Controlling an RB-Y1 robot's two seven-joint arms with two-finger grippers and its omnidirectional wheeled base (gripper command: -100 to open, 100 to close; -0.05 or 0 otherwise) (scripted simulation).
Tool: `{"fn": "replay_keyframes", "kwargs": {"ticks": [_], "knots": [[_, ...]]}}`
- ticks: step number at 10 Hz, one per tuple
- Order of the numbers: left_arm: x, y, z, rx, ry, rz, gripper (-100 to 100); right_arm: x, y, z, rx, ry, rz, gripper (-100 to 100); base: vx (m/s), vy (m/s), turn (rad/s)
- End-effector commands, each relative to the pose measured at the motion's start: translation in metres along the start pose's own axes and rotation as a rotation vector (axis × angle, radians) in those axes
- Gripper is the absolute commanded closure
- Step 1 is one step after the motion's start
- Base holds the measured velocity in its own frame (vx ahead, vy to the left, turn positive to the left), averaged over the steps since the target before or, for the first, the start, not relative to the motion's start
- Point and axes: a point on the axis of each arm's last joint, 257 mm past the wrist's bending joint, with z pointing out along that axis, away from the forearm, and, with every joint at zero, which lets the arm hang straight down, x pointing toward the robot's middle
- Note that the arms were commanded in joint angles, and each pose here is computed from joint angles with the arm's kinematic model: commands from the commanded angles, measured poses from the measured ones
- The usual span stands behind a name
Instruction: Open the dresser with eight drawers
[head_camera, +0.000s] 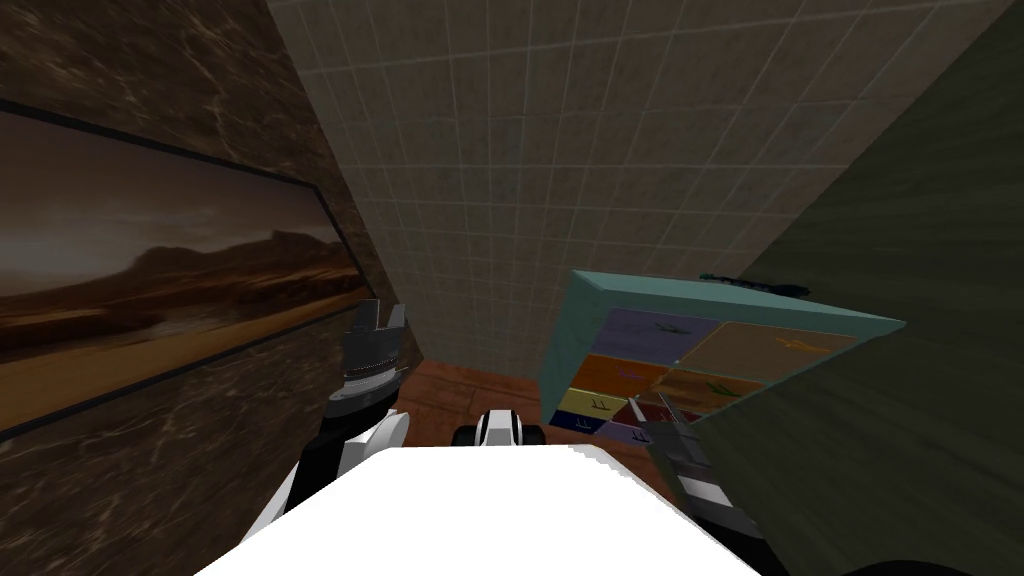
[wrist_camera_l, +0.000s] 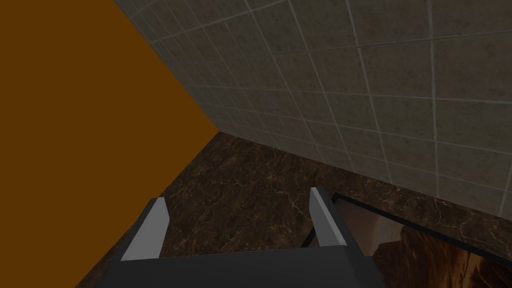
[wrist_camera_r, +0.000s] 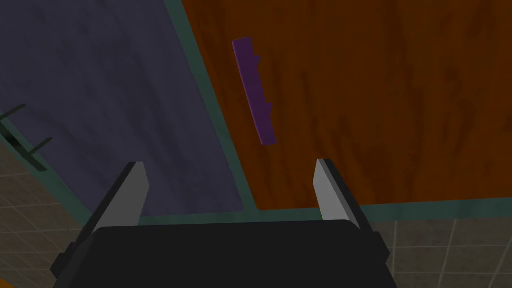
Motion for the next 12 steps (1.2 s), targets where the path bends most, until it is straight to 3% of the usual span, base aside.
{"fn": "replay_keyframes", "kwargs": {"ticks": [1, 3, 4, 5, 6, 11, 12], "knots": [[0.0, 0.0, 0.0, 0.0, 0.0, 0.0, 0, -0.011, 0.007, 0.003, -0.014, -0.035, -0.005, -100, 0.053, -0.202, 0.12], [0.0, 0.0, 0.0, 0.0, 0.0, 0.0, 0, -0.013, 0.009, 0.004, -0.016, -0.04, -0.005, -100, 0.014, -0.111, 0.104], [0.0, 0.0, 0.0, 0.0, 0.0, 0.0, 0, 0.0, 0.002, 0.012, -0.011, -0.018, -0.002, -100, -0.015, -0.005, 0.082], [0.0, 0.0, 0.0, 0.0, 0.0, -0.001, 0, -0.006, 0.005, 0.008, -0.013, -0.032, -0.006, -100, -0.008, -0.007, 0.027], [0.0, 0.0, 0.0, 0.0, 0.0, 0.0, 0, -0.005, 0.004, 0.009, -0.013, -0.028, -0.004, 100, 0.0, 0.0, 0.0], [0.0, 0.0, 0.0, 0.0, 0.0, -0.001, 0, -0.006, 0.001, 0.003, -0.02, -0.041, 0.001, 100, -0.155, 0.04, -0.037], [0.0, 0.0, 0.0, 0.0, 0.0, -0.001, 0, -0.007, 0.004, 0.004, -0.019, -0.038, -0.002, -100, 0.064, -0.03, 0.048]]}}
